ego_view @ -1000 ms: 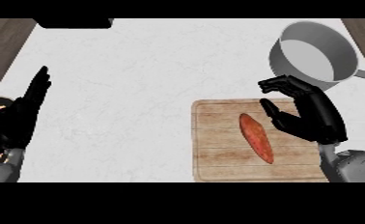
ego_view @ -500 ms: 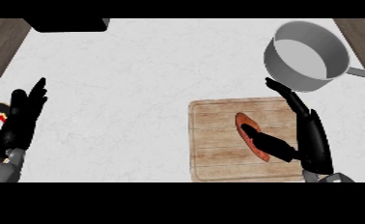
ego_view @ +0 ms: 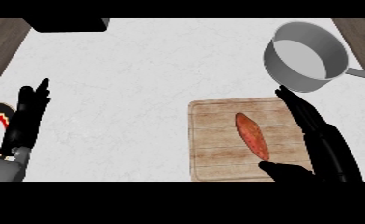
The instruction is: Pick the sweet potato from the cutting board and place it in the pot
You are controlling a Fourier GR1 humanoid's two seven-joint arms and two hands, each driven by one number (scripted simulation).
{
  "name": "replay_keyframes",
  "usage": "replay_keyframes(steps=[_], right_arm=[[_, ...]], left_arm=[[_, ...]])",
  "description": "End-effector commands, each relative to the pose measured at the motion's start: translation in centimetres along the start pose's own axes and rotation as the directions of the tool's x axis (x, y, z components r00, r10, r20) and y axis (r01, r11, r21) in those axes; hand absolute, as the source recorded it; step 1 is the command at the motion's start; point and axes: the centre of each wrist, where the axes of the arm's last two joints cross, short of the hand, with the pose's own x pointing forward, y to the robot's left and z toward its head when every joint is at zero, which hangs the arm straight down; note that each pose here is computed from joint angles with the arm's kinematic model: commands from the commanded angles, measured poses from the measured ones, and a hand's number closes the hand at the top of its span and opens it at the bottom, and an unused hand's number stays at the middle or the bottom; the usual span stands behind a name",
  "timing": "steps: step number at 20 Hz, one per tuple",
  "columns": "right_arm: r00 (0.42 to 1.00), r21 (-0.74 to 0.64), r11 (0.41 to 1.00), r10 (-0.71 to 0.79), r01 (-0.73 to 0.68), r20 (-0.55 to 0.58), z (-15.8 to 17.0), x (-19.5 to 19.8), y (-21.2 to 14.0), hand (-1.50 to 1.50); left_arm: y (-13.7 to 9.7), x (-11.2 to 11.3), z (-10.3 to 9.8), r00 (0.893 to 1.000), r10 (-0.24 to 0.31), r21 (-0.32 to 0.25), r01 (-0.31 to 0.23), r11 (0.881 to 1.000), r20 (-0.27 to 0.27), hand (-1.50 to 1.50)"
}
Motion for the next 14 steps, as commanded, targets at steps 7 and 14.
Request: replay_keyframes(steps=[7,14], right_arm=[[0.929,0.428,0.875,0.326,-0.227,-0.175,0.5,5.5,-3.3,-1.50],[0.903,0.516,0.830,0.369,-0.213,-0.221,-0.9,7.9,-2.9,-1.50]], left_arm=[[-1.7,0.9,0.4,1.000,-0.006,-0.050,0.006,0.999,0.010,0.00],[-1.6,0.9,0.3,1.000,-0.011,-0.018,0.011,1.000,0.025,0.00]])
